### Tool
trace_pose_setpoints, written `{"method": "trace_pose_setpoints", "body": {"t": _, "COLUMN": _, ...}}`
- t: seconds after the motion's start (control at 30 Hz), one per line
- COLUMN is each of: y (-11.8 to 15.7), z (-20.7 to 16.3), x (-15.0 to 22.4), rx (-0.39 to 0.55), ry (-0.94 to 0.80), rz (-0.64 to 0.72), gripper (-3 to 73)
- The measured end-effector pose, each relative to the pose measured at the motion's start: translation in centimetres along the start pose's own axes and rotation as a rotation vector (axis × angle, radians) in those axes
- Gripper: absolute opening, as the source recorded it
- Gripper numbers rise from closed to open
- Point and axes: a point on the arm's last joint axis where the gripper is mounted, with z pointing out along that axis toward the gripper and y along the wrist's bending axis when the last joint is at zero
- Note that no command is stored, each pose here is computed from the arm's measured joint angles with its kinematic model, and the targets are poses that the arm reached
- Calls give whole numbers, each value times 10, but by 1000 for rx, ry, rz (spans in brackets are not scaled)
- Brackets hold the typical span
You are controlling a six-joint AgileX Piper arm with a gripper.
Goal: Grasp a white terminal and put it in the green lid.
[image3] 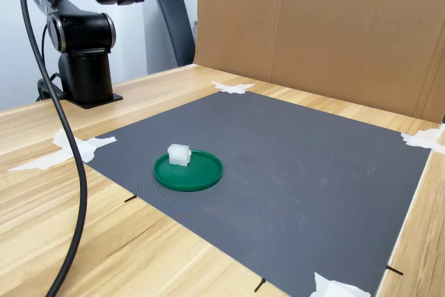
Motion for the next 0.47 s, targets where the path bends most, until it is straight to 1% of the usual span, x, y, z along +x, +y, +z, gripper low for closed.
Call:
{"method": "trace_pose_setpoints", "body": {"t": 0.07, "y": 1, "z": -5, "x": 12, "rx": -7, "ry": -8, "rz": 0, "gripper": -26}}
{"method": "trace_pose_setpoints", "body": {"t": 0.13, "y": 1, "z": -7, "x": 16, "rx": -9, "ry": -16, "rz": 0, "gripper": -26}}
{"method": "trace_pose_setpoints", "body": {"t": 0.2, "y": 4, "z": -12, "x": 22, "rx": -54, "ry": -48, "rz": 3, "gripper": -26}}
{"method": "trace_pose_setpoints", "body": {"t": 0.33, "y": 8, "z": -14, "x": 26, "rx": -104, "ry": -52, "rz": 5, "gripper": -26}}
{"method": "trace_pose_setpoints", "body": {"t": 0.47, "y": 8, "z": -14, "x": 26, "rx": -104, "ry": -52, "rz": 5, "gripper": -26}}
